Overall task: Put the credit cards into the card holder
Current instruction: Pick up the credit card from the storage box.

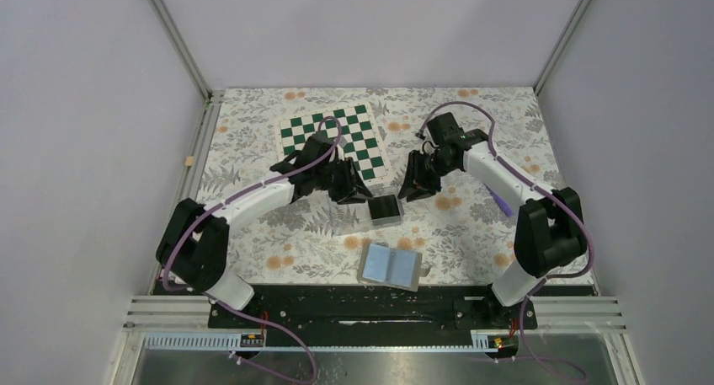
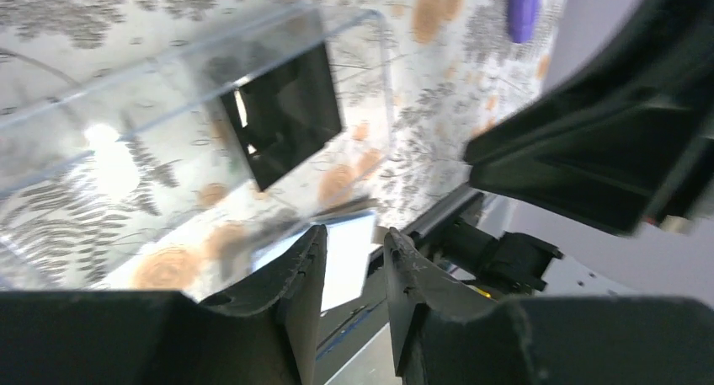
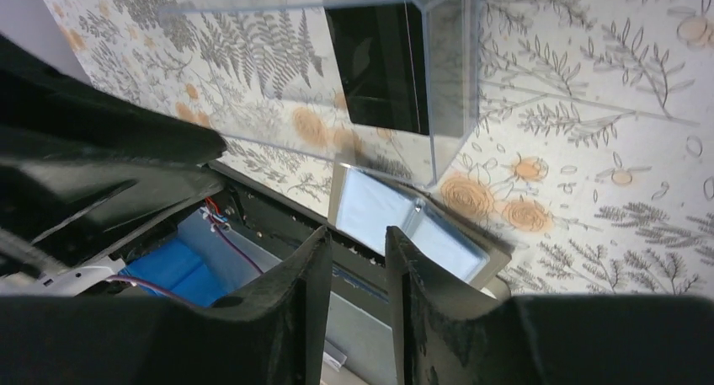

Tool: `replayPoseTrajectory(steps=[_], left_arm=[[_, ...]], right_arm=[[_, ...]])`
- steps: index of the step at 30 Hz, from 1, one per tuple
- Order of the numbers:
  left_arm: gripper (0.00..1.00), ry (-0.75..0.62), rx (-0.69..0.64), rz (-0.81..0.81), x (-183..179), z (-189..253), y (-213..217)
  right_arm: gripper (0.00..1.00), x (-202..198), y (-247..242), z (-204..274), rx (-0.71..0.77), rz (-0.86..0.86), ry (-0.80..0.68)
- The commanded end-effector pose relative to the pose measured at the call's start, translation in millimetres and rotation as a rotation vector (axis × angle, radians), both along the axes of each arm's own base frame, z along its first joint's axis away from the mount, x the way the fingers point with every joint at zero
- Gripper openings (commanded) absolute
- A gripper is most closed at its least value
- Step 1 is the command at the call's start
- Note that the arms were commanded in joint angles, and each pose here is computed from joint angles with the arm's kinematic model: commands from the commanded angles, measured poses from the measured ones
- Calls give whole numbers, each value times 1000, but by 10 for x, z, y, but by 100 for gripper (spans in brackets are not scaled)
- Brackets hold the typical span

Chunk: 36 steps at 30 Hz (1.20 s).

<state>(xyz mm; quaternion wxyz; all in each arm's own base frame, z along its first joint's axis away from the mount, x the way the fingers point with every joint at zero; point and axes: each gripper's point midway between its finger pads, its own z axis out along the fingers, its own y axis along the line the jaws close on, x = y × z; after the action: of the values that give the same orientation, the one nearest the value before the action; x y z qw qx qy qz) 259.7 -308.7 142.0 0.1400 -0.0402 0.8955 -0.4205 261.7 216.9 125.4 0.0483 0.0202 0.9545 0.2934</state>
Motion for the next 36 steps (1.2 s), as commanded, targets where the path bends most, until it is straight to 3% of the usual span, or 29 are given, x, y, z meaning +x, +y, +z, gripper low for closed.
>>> replayPoseTrajectory(steps=[1, 7, 14, 25, 36], left_arm=[[31, 64, 145, -6, 84, -282, 161], [30, 121, 180, -5, 212, -513, 82], [30, 137, 200, 12, 302, -608, 53], [31, 162, 238, 30, 297, -772, 64], [30, 194, 254, 21, 258, -959, -36]], right_arm=[[37, 223, 65, 195, 13, 24, -57], [27, 335, 194, 126, -26, 68, -54], [0, 273, 241, -299, -220, 142, -44], [0, 308, 202, -697, -482, 180, -77], [0, 220, 218, -943, -537, 217, -42]])
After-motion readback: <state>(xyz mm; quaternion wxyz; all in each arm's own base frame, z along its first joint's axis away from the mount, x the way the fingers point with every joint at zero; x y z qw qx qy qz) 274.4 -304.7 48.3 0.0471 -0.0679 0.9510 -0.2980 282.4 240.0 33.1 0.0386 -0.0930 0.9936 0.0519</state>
